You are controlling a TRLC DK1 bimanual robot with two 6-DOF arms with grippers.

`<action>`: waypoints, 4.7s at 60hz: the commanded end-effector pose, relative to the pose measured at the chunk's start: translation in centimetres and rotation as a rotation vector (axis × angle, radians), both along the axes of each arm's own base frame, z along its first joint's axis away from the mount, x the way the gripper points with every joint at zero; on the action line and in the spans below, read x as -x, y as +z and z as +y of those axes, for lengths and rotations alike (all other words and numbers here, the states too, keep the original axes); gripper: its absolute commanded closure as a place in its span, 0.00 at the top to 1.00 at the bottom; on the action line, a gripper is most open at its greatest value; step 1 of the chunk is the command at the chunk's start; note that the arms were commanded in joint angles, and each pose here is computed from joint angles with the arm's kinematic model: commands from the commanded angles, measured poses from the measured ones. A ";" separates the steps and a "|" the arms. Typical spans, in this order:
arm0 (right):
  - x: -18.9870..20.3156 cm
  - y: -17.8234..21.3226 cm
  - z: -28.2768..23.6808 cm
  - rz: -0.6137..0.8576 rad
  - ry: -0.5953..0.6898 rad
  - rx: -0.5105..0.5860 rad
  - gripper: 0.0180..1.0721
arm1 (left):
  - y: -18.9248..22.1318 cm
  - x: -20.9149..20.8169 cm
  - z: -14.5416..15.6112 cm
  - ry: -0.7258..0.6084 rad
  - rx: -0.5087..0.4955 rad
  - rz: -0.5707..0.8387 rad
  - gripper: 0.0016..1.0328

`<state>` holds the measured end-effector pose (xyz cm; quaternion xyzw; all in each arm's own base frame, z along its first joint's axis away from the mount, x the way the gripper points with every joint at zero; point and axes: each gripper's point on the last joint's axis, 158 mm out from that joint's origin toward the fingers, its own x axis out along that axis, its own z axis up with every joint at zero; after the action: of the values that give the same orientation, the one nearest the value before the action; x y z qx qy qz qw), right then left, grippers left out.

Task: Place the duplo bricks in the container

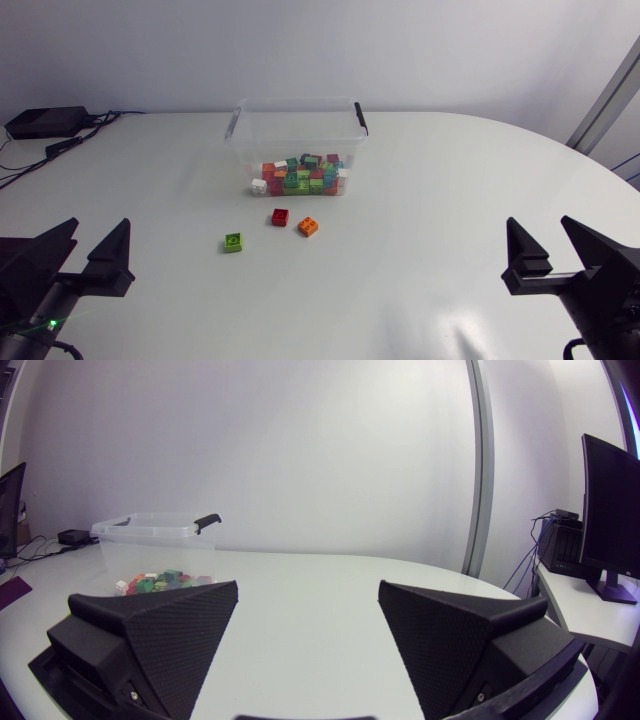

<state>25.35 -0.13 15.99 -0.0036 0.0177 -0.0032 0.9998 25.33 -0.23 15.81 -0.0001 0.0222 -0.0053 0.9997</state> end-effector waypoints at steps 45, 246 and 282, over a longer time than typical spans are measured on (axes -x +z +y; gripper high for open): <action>0.2 3.3 1.1 -0.049 0.044 0.030 0.97 | 5.3 -2.5 -0.5 -0.014 0.015 0.126 0.95; -13.5 -21.0 31.3 1.207 0.706 0.599 0.47 | 3.2 -12.2 -15.2 -0.957 -0.540 0.818 0.32; -10.3 -16.7 26.6 1.194 0.697 0.590 0.28 | 5.4 -20.3 -20.1 -0.828 -0.365 0.648 0.33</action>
<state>35.36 28.06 -3.26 -0.2874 0.5659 0.3191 0.7039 44.28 -18.89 21.80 0.2070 0.3203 -0.3940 0.8363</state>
